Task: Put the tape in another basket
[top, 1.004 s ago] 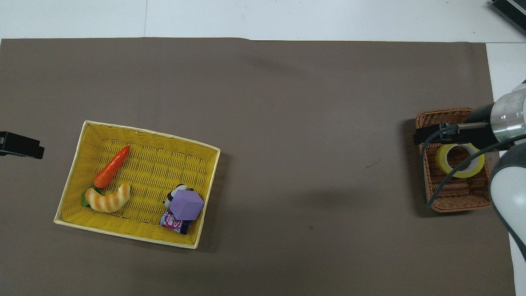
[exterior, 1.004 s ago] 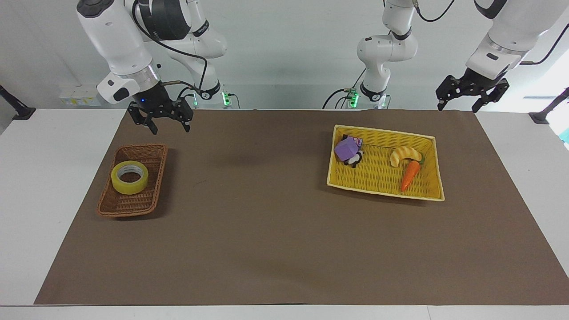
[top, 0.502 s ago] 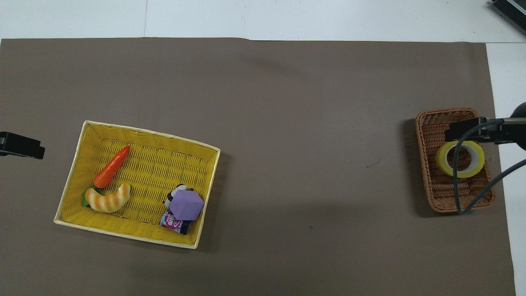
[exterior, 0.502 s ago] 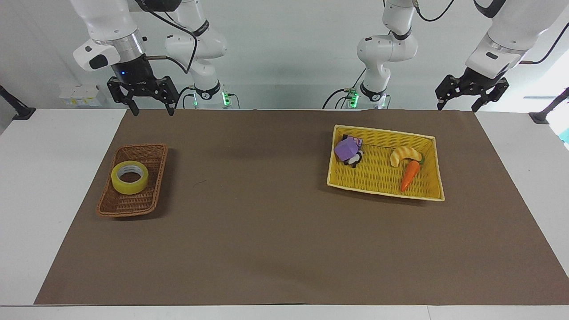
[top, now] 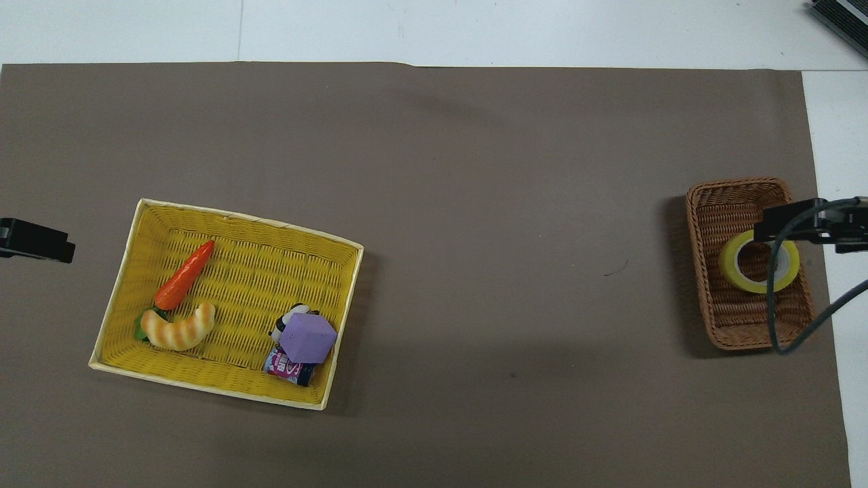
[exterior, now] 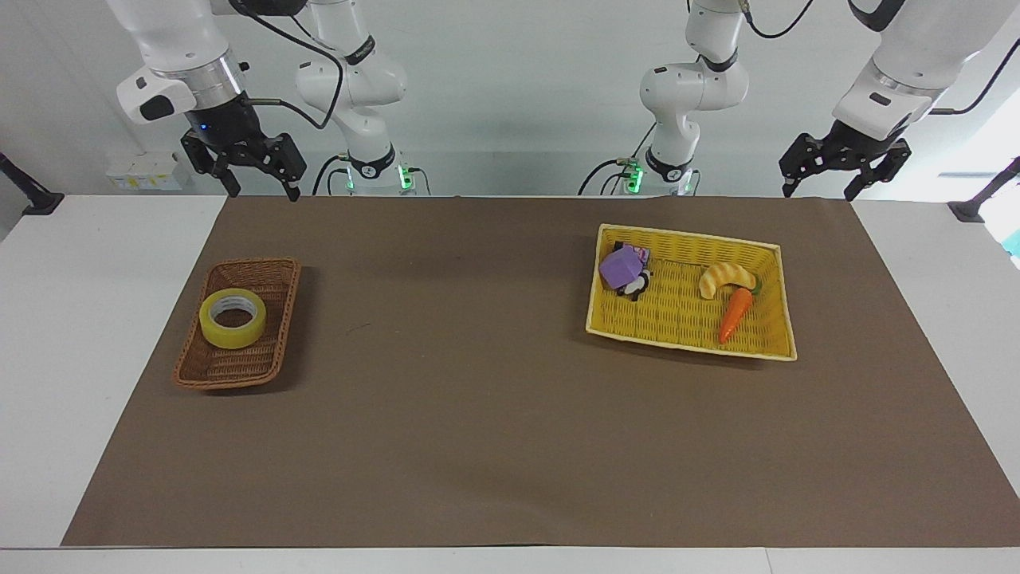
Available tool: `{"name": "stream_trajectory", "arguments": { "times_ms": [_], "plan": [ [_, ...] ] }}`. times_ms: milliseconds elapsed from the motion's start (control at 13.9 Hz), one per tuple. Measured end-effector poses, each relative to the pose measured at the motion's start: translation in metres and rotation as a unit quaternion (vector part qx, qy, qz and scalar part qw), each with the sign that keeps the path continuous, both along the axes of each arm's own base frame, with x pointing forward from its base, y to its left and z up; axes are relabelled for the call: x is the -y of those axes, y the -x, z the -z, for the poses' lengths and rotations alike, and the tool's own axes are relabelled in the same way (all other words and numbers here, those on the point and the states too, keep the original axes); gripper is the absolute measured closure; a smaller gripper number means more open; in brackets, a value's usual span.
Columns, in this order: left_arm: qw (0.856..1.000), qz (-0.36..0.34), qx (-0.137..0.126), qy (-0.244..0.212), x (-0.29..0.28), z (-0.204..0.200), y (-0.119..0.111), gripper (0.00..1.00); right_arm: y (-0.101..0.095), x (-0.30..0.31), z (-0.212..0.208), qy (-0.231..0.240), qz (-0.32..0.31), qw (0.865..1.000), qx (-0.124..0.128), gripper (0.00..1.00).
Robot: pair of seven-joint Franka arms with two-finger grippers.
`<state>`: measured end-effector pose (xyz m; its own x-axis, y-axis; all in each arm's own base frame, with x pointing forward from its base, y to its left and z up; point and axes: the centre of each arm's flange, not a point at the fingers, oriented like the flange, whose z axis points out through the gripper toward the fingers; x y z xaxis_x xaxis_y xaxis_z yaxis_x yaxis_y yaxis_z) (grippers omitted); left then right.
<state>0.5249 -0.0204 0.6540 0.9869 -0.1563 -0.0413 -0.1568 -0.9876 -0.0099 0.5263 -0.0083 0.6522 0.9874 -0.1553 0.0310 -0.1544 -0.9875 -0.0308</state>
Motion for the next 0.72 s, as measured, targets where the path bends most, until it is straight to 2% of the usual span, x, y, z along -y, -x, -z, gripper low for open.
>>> {"name": "stream_trajectory", "arguments": {
  "times_ms": [215,502,717],
  "plan": [
    [1.000,0.000,0.000,0.000,0.000,0.000,0.000,0.00,0.002,0.017,0.002,0.000,-0.004,1.000,-0.001,0.00],
    [1.000,0.000,0.000,0.000,0.000,0.000,0.000,0.00,0.004,0.008,0.000,0.006,-0.028,1.000,-0.003,0.00],
    [1.000,-0.001,0.000,0.000,-0.001,0.000,0.000,0.00,0.005,-0.002,-0.010,0.043,-0.046,0.998,0.006,0.00]
  ]
}}
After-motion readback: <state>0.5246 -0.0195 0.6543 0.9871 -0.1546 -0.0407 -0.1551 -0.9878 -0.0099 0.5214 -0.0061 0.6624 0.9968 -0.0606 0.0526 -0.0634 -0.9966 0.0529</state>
